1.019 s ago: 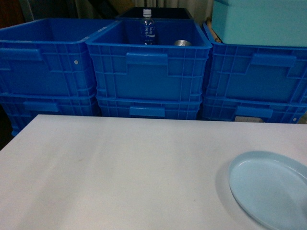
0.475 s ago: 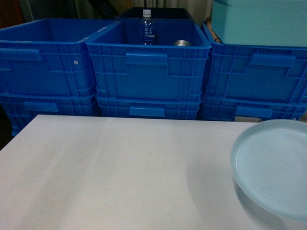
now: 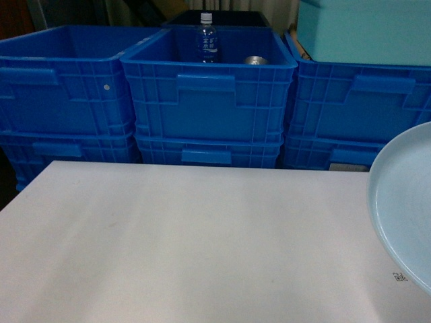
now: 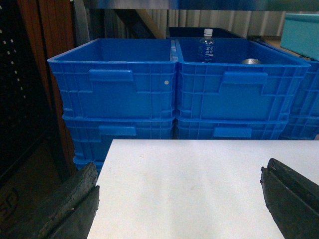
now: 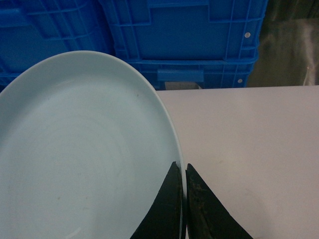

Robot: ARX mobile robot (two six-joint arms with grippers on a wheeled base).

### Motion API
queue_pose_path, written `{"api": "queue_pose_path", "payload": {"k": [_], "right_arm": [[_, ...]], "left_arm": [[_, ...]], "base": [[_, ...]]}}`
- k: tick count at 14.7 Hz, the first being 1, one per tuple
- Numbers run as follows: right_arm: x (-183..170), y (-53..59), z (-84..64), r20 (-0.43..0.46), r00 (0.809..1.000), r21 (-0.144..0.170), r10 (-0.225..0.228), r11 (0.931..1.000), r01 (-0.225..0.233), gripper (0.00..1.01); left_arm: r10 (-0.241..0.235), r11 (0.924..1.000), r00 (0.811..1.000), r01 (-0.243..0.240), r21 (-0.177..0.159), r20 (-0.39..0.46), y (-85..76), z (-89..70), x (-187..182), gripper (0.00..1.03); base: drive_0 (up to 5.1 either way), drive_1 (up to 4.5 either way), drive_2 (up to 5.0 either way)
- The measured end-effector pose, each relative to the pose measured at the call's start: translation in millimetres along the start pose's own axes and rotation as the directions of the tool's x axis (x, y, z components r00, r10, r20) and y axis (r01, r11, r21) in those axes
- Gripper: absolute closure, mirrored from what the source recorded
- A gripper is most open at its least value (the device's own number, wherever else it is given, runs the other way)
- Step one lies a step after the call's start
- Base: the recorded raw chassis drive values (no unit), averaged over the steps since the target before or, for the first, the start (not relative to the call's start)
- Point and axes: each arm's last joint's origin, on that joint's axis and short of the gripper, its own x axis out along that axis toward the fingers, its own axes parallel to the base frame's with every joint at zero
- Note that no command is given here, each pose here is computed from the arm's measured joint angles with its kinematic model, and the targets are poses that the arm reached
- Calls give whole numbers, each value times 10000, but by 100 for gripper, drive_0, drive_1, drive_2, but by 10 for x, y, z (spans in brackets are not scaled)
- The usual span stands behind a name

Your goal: Place blue tray on left shelf second layer neatly

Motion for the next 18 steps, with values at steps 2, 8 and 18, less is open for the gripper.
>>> {"api": "queue_pose_path", "payload": {"k": [2, 8, 18], "right_arm": [[-125, 35, 33, 228, 9996, -24, 183, 9998, -183, 99], [-324, 211, 85, 546, 9955, -305, 776, 9966, -760, 99], [-893, 421, -46, 1156, 9815, -1028, 1528, 9846, -1412, 99]], "left_arm": [[0, 10000, 10000, 0, 0, 0, 0, 0, 0, 5], [0, 10000, 10000, 0, 0, 0, 0, 0, 0, 5], [0, 10000, 10000, 0, 0, 0, 0, 0, 0, 5]], "base": [[0, 0, 0], [0, 0, 0], [0, 0, 0]]}}
